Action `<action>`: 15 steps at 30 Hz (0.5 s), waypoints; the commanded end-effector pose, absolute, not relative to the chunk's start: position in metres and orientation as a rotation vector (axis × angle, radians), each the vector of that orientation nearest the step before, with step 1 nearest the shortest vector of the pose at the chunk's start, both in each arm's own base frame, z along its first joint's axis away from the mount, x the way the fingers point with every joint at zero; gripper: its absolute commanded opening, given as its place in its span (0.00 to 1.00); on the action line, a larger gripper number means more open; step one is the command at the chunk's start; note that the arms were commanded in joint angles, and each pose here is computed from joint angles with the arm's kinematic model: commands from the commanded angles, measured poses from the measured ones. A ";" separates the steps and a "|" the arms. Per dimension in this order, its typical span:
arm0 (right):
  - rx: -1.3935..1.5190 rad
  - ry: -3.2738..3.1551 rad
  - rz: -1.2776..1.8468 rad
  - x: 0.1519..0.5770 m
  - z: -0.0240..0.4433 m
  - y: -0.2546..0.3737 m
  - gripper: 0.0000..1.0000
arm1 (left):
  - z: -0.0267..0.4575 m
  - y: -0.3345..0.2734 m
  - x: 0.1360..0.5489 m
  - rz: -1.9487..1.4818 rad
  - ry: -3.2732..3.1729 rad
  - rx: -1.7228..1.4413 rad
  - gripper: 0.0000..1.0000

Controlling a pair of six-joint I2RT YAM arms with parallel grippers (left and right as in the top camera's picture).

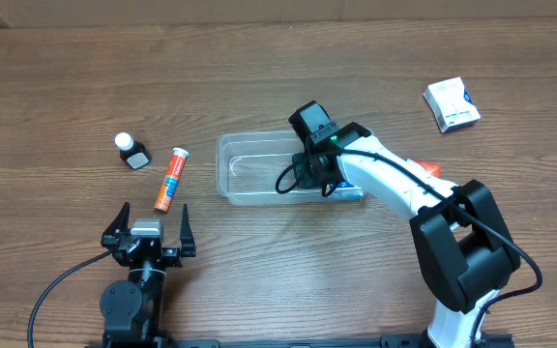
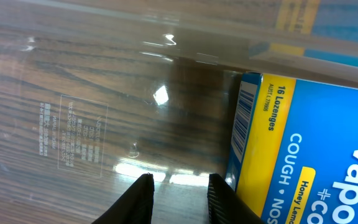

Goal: Pack container
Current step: 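Open the right gripper and withdraw it from the container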

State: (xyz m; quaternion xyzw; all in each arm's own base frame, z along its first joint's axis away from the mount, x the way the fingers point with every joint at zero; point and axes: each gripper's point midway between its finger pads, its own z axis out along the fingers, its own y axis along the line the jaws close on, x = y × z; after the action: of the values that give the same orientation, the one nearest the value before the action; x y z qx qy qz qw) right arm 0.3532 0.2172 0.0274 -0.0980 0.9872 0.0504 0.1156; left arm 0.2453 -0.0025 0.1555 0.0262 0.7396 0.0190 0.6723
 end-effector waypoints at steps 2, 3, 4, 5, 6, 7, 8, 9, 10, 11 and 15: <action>-0.286 2.853 0.139 0.368 0.044 0.218 0.31 | 0.156 -0.003 0.245 0.051 1.657 0.075 1.00; -0.306 2.836 0.149 0.373 0.055 0.222 0.32 | 0.156 -0.003 0.245 0.051 1.658 0.075 1.00; -0.306 2.822 0.157 0.379 0.069 0.226 0.34 | 0.156 -0.003 0.245 0.051 1.657 0.075 1.00; -0.306 2.812 0.164 0.383 0.079 0.228 0.36 | 0.156 -0.003 0.245 0.051 1.657 0.075 1.00; -0.311 2.799 0.175 0.387 0.094 0.231 0.39 | 0.156 -0.003 0.245 0.051 1.658 0.075 1.00; -0.320 2.791 0.184 0.389 0.105 0.234 0.44 | 0.156 -0.003 0.245 0.051 1.657 0.075 1.00; -0.352 2.781 0.211 0.390 0.118 0.239 0.47 | 0.156 -0.003 0.245 0.051 1.657 0.075 1.00; -0.353 2.773 0.222 0.392 0.129 0.241 0.50 | 0.156 -0.003 0.245 0.051 1.657 0.075 1.00; -0.353 2.761 0.231 0.394 0.144 0.242 0.51 | 0.156 -0.003 0.245 0.051 1.658 0.075 1.00; -0.369 2.746 0.237 0.396 0.158 0.244 0.54 | 0.156 -0.003 0.245 0.051 1.657 0.075 1.00; -0.367 2.709 0.254 0.398 0.201 0.243 0.62 | 0.156 -0.003 0.245 0.051 1.657 0.076 1.00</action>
State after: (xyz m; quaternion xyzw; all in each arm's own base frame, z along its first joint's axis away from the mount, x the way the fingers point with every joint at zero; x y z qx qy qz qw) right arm 0.3889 0.2412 0.1666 -0.1298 0.9743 0.0778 0.1668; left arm 0.2453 -0.0025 0.1556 0.0262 0.7395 0.0190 0.6724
